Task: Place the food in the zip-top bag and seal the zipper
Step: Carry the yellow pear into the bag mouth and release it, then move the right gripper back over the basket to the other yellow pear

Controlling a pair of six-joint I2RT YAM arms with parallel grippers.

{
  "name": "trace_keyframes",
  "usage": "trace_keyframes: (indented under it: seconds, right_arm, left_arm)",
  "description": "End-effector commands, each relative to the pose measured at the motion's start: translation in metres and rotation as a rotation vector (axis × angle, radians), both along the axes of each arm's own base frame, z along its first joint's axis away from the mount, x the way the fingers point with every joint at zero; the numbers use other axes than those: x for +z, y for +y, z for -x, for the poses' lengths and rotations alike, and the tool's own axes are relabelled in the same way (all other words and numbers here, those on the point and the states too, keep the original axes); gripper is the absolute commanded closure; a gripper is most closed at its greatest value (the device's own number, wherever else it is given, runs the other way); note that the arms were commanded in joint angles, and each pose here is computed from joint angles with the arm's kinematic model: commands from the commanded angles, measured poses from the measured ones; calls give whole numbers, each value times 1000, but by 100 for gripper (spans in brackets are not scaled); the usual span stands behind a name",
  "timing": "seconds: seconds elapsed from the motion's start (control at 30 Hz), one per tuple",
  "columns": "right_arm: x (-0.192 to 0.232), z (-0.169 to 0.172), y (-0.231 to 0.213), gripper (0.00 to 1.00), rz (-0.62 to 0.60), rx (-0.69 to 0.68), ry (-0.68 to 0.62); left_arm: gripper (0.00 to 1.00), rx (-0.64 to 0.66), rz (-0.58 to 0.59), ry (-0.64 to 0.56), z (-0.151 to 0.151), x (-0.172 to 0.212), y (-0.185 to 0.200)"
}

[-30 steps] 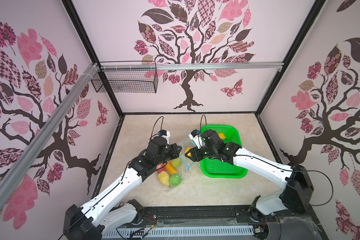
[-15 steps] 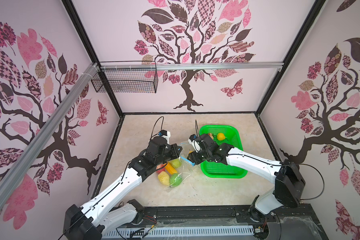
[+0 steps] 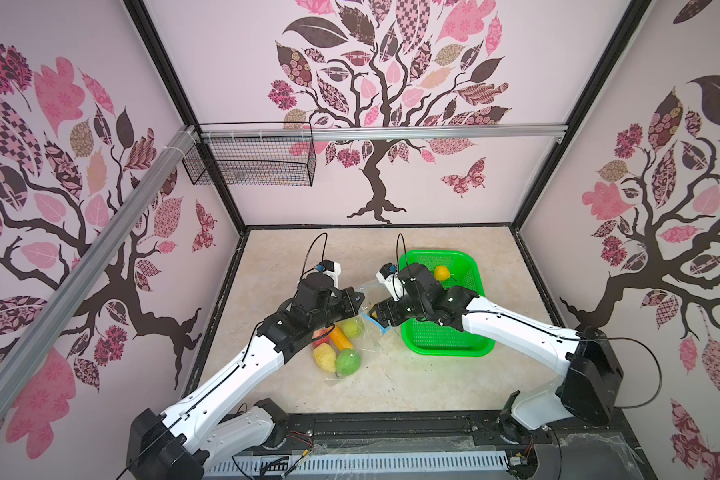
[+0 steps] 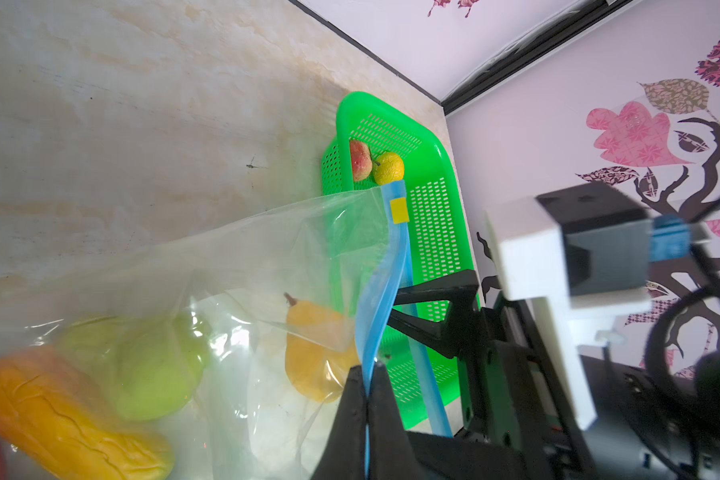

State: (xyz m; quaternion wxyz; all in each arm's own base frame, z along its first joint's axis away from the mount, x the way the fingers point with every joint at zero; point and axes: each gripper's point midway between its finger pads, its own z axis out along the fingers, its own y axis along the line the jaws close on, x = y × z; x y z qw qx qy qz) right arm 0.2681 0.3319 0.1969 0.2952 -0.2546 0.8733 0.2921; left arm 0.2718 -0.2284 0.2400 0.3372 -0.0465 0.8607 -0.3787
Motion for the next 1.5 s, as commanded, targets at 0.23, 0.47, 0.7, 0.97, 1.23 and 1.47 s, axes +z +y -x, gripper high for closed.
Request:
trace_keyframes:
  seconds: [0.23,0.47,0.7,0.97,1.23,1.47]
  right_arm:
    - [91,-22,-45,8,-227,-99,-91]
    - [94,-37,-71,6,-146,-171,-158]
    - [61,-67,-106,5,37,-337,-176]
    - [-11,-123,-221,5,181,-698,-41]
    - [-50,-155,-252,5,282,-744,-21]
    - [-89,-192,-244,8,370,-673,19]
  left_arm:
    - [100,23,-6,-5,1,-2,7]
    - [100,25,-8,-6,-1,-3,6]
    - [100,24,-7,-10,0,-2,6]
    - [100,25,-8,-12,1,-2,8]
    - [100,22,-13,-7,0,-3,7]
    - [100,16,-14,-5,0,-3,6]
